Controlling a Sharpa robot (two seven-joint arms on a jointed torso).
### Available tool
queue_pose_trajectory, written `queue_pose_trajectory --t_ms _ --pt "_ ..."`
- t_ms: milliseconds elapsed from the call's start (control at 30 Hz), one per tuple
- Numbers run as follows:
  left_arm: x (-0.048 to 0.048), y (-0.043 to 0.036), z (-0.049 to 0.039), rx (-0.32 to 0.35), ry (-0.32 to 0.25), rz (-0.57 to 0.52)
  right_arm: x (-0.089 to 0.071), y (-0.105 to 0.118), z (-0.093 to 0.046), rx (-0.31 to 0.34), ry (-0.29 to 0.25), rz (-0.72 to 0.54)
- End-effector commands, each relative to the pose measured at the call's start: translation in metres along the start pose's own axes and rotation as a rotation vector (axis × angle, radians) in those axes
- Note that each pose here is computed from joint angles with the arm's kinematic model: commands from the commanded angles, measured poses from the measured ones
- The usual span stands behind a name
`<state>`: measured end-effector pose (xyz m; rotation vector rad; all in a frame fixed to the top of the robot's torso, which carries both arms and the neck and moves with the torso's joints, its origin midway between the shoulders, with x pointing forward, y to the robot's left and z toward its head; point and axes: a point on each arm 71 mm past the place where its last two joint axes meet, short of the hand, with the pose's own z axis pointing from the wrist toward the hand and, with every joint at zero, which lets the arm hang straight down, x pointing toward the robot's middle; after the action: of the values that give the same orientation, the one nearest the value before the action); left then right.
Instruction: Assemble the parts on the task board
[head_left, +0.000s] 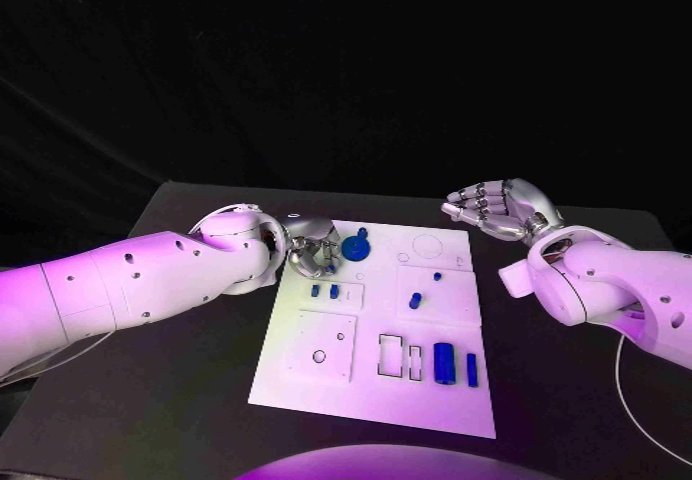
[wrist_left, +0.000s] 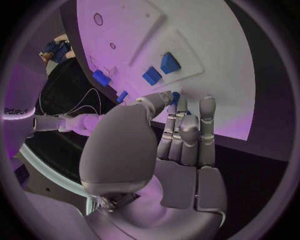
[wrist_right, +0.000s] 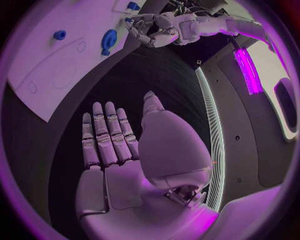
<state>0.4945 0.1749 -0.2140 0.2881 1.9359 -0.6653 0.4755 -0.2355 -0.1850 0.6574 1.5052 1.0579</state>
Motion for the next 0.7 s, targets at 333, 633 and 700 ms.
queue_pose_trajectory --t_ms 333,633,700 --pt "0.0067 -0.0009 0.0029 -0.011 0.061 0.034 0.0007 0.0012 -0.0002 -0.013 0.006 -0.005" --pt "0.0064 -0.0004 0.0023 -0.007 0.045 0.039 0.0003 0.0009 -0.0002 -0.011 0.004 -0.005" --pt "0.0062 -0.0003 0.0021 -0.006 0.041 0.039 0.0001 0.0008 -0.0002 -0.011 0.003 -0.005"
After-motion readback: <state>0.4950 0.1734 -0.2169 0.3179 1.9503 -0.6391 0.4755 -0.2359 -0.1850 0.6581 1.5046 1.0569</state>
